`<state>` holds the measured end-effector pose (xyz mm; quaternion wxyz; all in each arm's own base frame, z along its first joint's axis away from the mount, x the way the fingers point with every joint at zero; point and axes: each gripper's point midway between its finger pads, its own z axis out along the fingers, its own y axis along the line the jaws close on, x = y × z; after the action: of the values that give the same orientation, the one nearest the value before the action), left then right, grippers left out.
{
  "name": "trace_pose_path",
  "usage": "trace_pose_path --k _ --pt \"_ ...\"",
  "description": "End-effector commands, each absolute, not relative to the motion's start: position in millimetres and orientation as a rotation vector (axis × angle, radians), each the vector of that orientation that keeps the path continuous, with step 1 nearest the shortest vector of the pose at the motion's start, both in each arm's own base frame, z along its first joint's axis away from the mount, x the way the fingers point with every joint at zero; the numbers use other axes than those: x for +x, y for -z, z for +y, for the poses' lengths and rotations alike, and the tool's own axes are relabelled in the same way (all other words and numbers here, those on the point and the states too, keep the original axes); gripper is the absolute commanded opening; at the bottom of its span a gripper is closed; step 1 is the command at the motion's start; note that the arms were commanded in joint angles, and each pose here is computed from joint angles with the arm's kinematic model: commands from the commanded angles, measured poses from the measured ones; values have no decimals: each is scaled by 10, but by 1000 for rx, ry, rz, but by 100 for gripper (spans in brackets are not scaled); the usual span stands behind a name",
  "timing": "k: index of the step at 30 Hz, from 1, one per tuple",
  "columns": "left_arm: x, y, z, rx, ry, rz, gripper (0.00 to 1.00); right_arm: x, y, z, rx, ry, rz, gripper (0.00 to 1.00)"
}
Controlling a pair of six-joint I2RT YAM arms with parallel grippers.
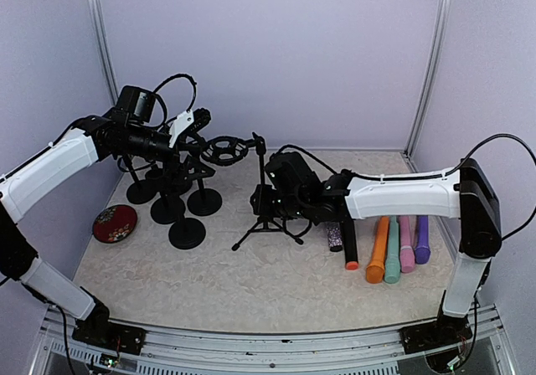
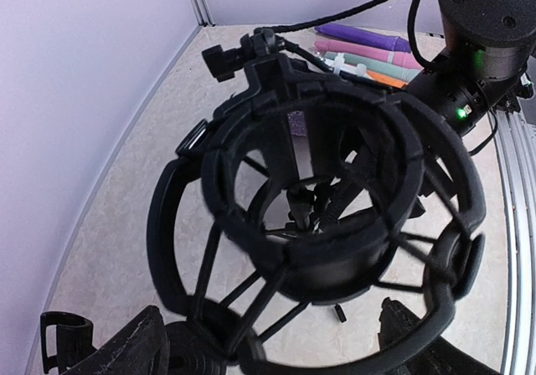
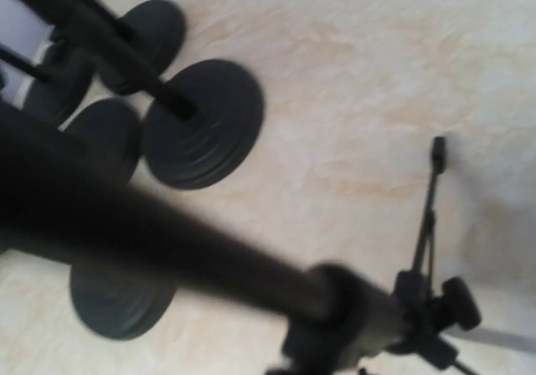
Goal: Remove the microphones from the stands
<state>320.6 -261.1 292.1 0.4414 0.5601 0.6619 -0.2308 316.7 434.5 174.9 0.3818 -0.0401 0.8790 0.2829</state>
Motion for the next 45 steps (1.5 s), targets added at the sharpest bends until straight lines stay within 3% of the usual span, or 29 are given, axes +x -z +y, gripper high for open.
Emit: trace_pose_path --k 1,11,21,27,34,40,43,45 --pt "3163 -2961 -2562 1389 561 1630 83 3231 -1693 4303 -93 -613 2244 37" --pt "3164 -2999 -2560 1388 552 1619 83 3334 -1818 4116 -173 -630 2207 1" --pt "3149 -3050 -2545 1385 537 1616 83 3679 -1852 3916 -557 -720 2189 0" --pt "3145 -3069 -2529 1383 526 1619 83 3779 -1763 3772 -716 -554 2175 0" --pt "3153 -3100 -2527 1378 524 1618 83 3886 -1540 3499 -637 -349 2235 1" --pt "3154 -3097 -2534 1379 525 1621 83 3713 -1983 3612 -555 -645 2101 60" --pt "3154 -3106 -2540 1377 526 1620 83 3672 -2178 3606 -492 -822 2052 74" --pt "3148 -3110 -2544 1378 528 1618 83 3621 -2235 3575 -440 -941 2043 77"
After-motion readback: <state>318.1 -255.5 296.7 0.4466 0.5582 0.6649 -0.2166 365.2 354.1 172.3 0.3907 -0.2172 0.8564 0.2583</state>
